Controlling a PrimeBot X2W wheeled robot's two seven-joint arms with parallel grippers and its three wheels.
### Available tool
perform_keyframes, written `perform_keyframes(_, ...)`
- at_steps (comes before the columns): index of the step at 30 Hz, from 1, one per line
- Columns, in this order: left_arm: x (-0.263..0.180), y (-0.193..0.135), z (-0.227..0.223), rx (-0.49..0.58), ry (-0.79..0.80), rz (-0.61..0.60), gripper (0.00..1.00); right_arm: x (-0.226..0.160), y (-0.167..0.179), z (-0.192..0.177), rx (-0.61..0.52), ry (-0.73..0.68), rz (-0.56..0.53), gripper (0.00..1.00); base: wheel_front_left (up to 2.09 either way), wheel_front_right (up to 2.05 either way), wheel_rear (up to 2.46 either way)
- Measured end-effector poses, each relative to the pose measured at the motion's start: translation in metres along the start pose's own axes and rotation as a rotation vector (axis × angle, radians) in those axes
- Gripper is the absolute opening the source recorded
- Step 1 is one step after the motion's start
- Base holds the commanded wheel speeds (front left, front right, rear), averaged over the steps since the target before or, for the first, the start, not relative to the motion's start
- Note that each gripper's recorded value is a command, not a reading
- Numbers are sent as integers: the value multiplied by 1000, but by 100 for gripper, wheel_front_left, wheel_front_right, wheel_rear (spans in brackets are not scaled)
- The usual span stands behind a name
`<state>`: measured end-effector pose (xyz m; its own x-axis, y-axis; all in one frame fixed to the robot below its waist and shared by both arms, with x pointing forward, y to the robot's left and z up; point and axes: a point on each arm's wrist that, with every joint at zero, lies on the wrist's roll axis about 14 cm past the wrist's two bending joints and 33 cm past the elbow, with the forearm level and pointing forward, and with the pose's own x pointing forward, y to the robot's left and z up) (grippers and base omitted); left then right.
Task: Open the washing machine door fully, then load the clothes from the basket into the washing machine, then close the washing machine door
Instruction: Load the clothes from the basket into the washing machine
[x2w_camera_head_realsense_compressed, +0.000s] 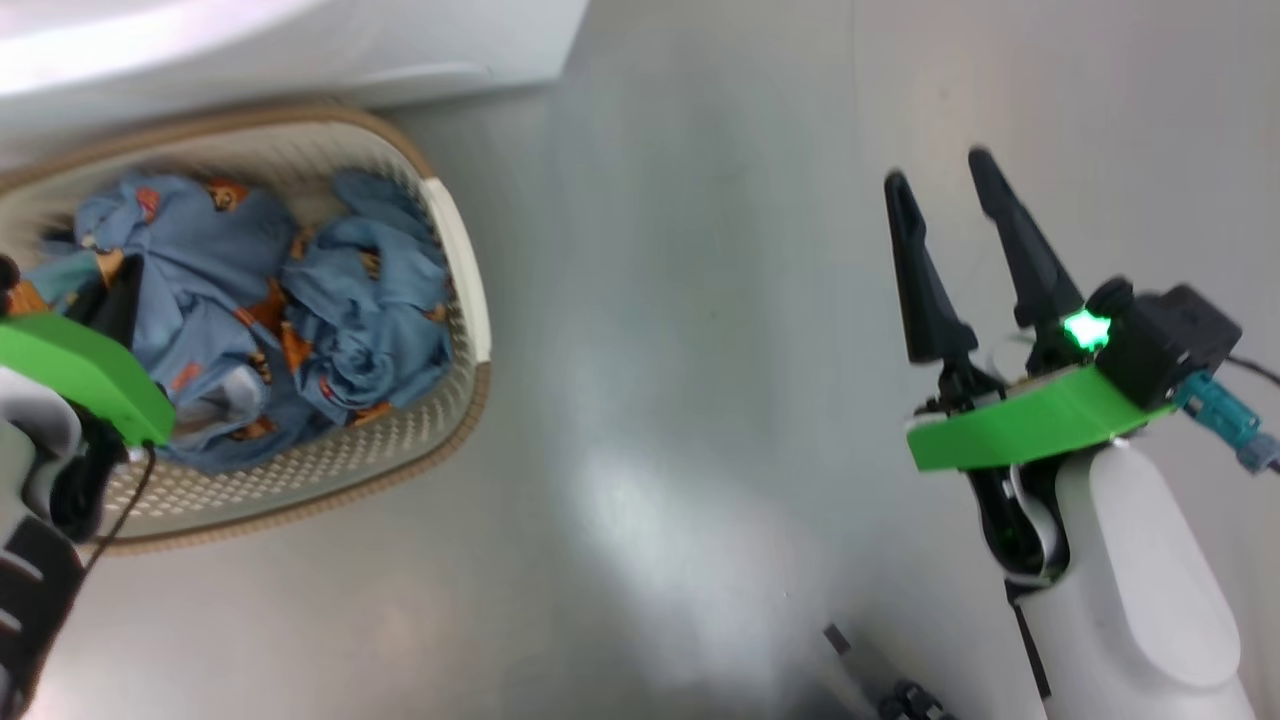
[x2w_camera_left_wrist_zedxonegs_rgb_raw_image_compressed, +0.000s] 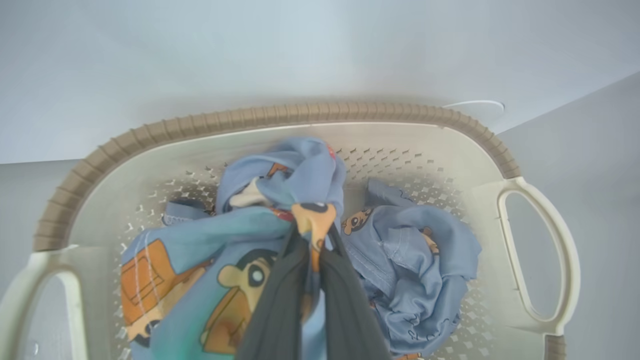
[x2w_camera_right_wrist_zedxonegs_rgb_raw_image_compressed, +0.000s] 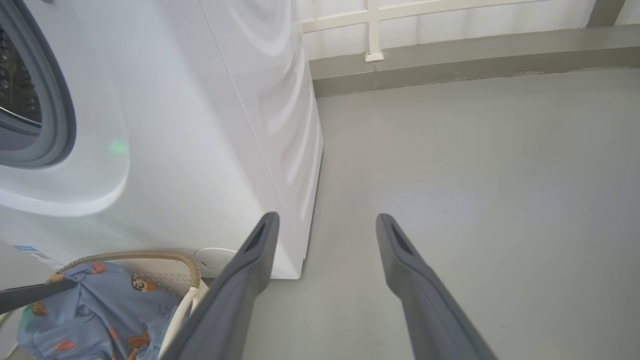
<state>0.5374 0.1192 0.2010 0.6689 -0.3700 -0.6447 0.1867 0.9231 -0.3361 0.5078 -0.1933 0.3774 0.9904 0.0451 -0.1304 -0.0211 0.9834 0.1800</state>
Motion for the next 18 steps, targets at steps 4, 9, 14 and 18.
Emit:
perform_keyframes(4,-23,-3,19,-16,-69,11,0,-13,1,7,4,0,-10,100,0,0,0)
perform_keyframes(9,-54,-9,40,-34,-161,22,0,-27,6,20,14,-16,-8,100,0,0,0)
perform_keyframes(14,-88,-13,55,-35,-251,36,0,-42,11,32,16,-31,2,100,0,0,0)
perform_keyframes(18,-115,-18,68,-28,-324,45,0,-52,14,43,10,-47,14,100,0,0,0)
